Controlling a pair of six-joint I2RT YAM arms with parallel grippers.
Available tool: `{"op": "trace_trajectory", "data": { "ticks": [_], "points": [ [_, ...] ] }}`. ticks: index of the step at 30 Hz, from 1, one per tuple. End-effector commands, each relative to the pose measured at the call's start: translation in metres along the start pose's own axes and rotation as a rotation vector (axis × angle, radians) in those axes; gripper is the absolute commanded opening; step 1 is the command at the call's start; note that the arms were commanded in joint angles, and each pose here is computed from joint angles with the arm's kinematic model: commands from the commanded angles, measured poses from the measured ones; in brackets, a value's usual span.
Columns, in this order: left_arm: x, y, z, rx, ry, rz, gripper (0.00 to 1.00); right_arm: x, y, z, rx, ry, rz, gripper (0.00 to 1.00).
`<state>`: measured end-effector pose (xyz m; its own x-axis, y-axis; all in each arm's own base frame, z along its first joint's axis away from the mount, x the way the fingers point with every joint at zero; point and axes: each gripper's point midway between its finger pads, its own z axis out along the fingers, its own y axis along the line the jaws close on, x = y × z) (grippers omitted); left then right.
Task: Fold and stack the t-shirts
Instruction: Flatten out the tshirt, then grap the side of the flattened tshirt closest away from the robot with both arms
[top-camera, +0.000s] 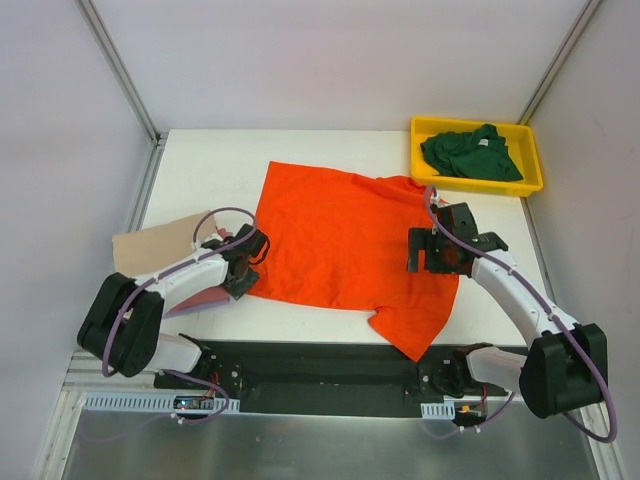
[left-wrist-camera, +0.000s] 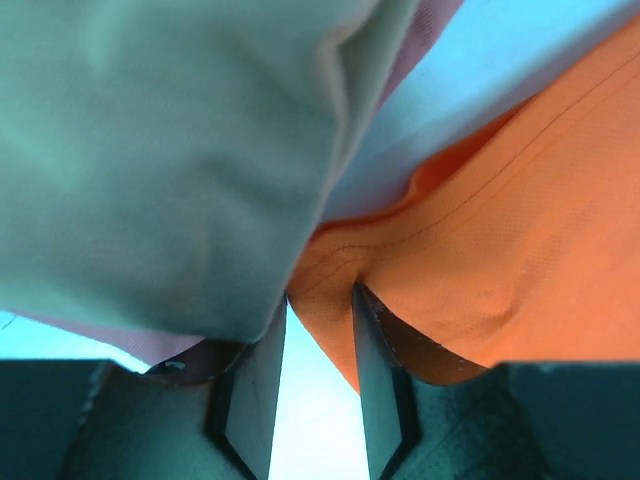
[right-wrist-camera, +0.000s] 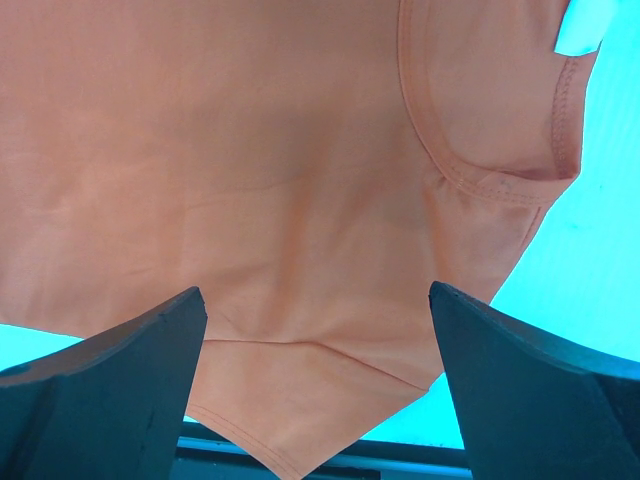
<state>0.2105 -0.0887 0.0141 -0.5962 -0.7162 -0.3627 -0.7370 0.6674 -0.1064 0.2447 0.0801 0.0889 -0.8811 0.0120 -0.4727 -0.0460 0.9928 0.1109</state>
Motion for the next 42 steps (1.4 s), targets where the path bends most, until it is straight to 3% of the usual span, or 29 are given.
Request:
{"op": "trace_trajectory", "data": {
  "ticks": [1,4,6,12,17,23,24,26,31,33,38,42],
  "points": [
    [0.004,-0.001,0.008,-0.062,0.012,0.013,0.28,0.002,0.001,-0.004,-0.006,-0.011,-0.011,0.96],
    [0.007,0.000,0.011,-0.075,0.028,0.017,0.17,0.008,0.003,-0.008,-0.015,0.004,-0.022,0.96],
    [0.007,0.000,0.010,-0.071,0.027,0.020,0.00,0.015,0.009,-0.013,-0.027,0.016,-0.052,0.96],
    [0.000,-0.008,0.003,-0.034,0.007,0.028,0.00,0.070,0.052,-0.030,-0.083,0.190,-0.245,0.99],
    [0.002,-0.011,0.000,-0.019,0.021,0.033,0.00,0.139,0.063,-0.037,-0.018,0.396,-0.375,0.87],
    [0.004,-0.010,0.001,-0.021,0.029,0.041,0.00,0.180,0.064,-0.032,-0.009,0.461,-0.399,0.76],
    [0.004,-0.011,0.001,-0.018,0.029,0.040,0.00,0.183,0.060,-0.027,0.007,0.465,-0.395,0.75],
    [0.004,-0.012,0.000,-0.017,0.032,0.044,0.00,0.189,0.059,-0.017,0.019,0.472,-0.380,0.62],
    [0.007,-0.013,0.001,-0.017,0.046,0.056,0.00,0.192,0.064,0.006,0.053,0.479,-0.378,0.61],
    [0.007,-0.013,0.000,-0.014,0.045,0.057,0.00,0.185,0.058,0.011,0.119,0.458,-0.385,0.56],
    [0.004,-0.016,-0.004,0.006,0.037,0.057,0.00,0.162,0.049,0.012,0.223,0.359,-0.378,0.29],
    [0.002,-0.016,-0.006,0.015,0.031,0.063,0.00,0.140,0.048,0.005,0.238,0.257,-0.372,0.15]
  ]
}}
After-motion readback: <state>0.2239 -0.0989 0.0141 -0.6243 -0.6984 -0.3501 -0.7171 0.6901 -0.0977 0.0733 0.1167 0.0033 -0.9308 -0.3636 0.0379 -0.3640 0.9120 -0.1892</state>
